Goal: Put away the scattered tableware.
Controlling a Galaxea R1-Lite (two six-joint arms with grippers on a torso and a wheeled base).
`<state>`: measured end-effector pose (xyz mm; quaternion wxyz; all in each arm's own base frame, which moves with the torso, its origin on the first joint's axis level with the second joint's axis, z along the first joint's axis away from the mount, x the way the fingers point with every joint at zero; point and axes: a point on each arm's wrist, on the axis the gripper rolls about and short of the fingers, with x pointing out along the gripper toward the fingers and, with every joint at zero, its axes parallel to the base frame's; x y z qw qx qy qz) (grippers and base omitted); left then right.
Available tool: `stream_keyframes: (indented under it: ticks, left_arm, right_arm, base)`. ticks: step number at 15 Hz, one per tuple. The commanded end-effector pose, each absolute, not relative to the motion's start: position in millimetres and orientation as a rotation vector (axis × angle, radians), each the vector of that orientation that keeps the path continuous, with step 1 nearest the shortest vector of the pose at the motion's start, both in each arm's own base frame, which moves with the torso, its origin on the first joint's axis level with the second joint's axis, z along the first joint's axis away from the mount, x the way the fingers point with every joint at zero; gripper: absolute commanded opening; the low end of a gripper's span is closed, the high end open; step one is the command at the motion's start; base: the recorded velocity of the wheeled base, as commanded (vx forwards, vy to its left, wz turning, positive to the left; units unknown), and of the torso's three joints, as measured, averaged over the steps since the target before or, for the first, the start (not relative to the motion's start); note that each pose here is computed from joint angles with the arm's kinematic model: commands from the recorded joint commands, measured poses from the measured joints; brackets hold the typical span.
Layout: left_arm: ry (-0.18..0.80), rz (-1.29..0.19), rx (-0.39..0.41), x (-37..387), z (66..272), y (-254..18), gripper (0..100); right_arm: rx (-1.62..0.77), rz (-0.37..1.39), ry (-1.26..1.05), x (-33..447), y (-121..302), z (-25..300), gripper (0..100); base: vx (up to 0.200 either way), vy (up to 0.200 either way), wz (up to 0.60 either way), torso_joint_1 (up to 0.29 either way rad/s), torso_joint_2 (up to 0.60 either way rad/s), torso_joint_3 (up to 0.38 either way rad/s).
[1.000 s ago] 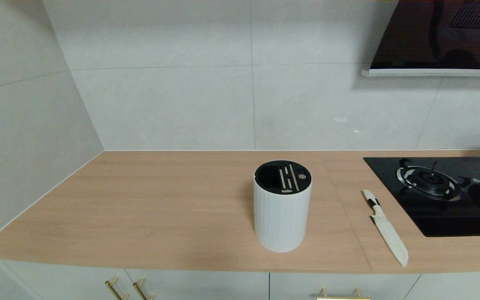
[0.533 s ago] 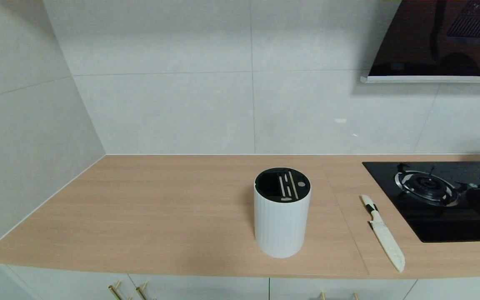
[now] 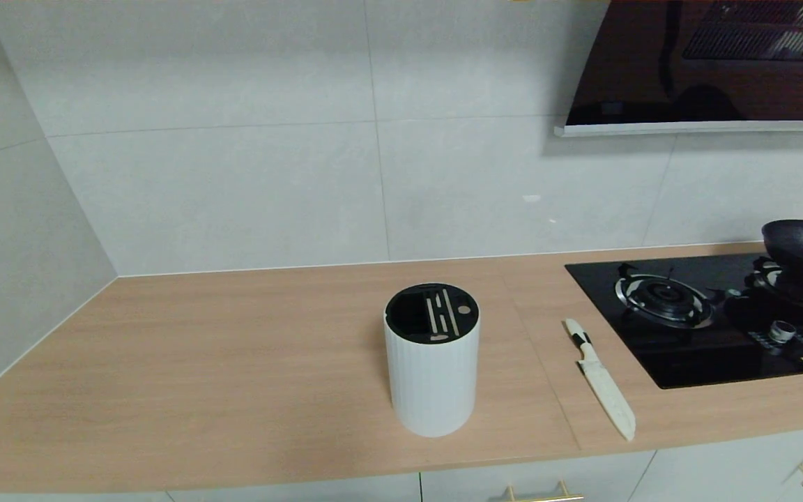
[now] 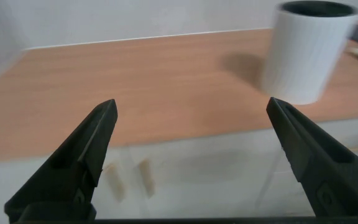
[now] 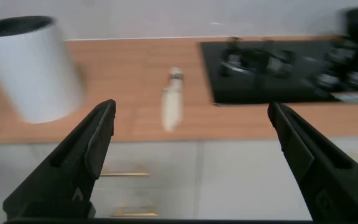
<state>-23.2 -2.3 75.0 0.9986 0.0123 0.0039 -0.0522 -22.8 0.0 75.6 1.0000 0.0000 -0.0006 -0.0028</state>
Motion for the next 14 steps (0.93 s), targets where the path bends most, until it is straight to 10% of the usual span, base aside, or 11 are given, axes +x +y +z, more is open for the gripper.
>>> stream_keyframes:
  ticks: [1,14]
  left_arm:
    - [0.008,-0.104,0.024,-23.2,75.1,-2.3,100]
    - [0.008,-0.104,0.024,-23.2,75.1,-2.3,100]
  right_arm:
    - [0.0,-0.006,-0.002,-22.8,-0.1,75.6,100]
    - [0.023,0.044,-0.101,-30.4,0.7,107.0,100]
  base:
    - [0.0,0.0,0.0,0.0,0.0,0.0]
    - [0.0,0.0,0.0,0.0,0.0,0.0]
